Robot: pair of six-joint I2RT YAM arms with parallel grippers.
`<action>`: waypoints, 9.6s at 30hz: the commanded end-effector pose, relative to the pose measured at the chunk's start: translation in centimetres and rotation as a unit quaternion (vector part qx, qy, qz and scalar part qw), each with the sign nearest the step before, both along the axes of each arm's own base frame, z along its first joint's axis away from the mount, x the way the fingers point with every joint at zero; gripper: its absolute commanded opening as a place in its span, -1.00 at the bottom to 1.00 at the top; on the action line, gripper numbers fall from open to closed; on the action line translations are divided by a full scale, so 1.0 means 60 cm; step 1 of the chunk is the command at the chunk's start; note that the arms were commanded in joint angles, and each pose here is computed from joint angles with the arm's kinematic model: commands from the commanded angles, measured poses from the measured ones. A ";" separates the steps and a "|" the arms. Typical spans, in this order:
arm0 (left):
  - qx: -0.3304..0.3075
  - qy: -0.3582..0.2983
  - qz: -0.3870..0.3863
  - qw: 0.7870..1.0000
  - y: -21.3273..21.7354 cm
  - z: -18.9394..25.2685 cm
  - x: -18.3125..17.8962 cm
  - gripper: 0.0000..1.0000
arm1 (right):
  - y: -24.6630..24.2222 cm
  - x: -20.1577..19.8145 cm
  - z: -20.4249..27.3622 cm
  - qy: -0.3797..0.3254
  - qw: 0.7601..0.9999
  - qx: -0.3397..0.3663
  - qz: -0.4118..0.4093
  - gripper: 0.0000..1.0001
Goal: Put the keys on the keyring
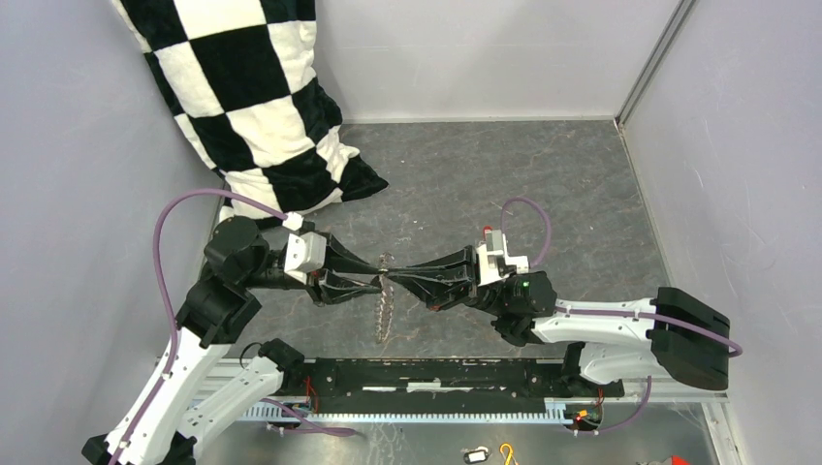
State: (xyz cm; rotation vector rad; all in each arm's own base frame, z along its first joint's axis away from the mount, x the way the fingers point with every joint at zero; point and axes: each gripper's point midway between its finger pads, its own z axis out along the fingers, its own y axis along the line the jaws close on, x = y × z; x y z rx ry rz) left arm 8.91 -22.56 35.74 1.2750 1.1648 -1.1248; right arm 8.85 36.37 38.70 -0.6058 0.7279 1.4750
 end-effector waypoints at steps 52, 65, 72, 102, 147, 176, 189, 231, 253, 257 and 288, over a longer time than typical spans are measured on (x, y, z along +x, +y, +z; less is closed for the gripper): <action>-0.006 -0.084 0.002 0.996 0.018 0.032 -0.018 -0.96 | 0.003 -0.006 0.013 -0.008 1.000 0.007 0.006 -0.99; 0.016 -0.100 0.011 0.995 0.020 0.011 -0.005 -0.96 | 0.004 -0.010 0.009 -0.025 1.000 -0.012 -0.012 -0.99; 0.015 -0.078 0.015 0.997 0.020 0.013 -0.007 -0.27 | -0.005 -0.009 0.020 -0.031 0.999 -0.002 -0.020 -0.99; 0.155 0.014 0.023 0.988 0.042 -0.124 0.004 0.63 | -0.052 0.035 0.016 -0.062 0.985 -0.066 -0.145 -0.99; 0.006 0.056 0.243 0.968 0.032 -0.118 0.134 -0.96 | -0.045 0.134 -0.029 0.086 0.958 -0.114 -0.248 -0.12; -0.172 0.387 0.288 0.859 -0.018 0.097 0.214 -0.96 | -0.103 0.156 -0.080 -0.317 0.776 -0.327 -0.436 0.96; -0.157 0.436 0.324 0.825 -0.007 0.098 0.222 -0.95 | -0.101 0.176 -0.006 -0.395 0.623 -0.293 -0.608 0.96; 0.015 0.198 0.299 0.933 0.056 0.010 0.127 1.00 | -0.062 0.160 -0.108 -0.374 0.684 -0.491 -0.389 -1.00; 0.092 -0.299 0.038 0.949 0.055 -0.074 0.031 1.00 | 0.038 0.048 -0.123 -0.183 0.806 -0.548 -0.128 -1.00; 0.074 -0.287 0.056 0.953 0.054 -0.061 0.033 0.88 | 0.038 0.048 -0.123 -0.178 0.807 -0.548 -0.129 -1.00; -0.011 -0.578 0.128 0.806 0.080 -0.045 0.031 0.45 | 0.086 0.027 -0.121 -0.017 0.817 -0.572 -0.074 -1.00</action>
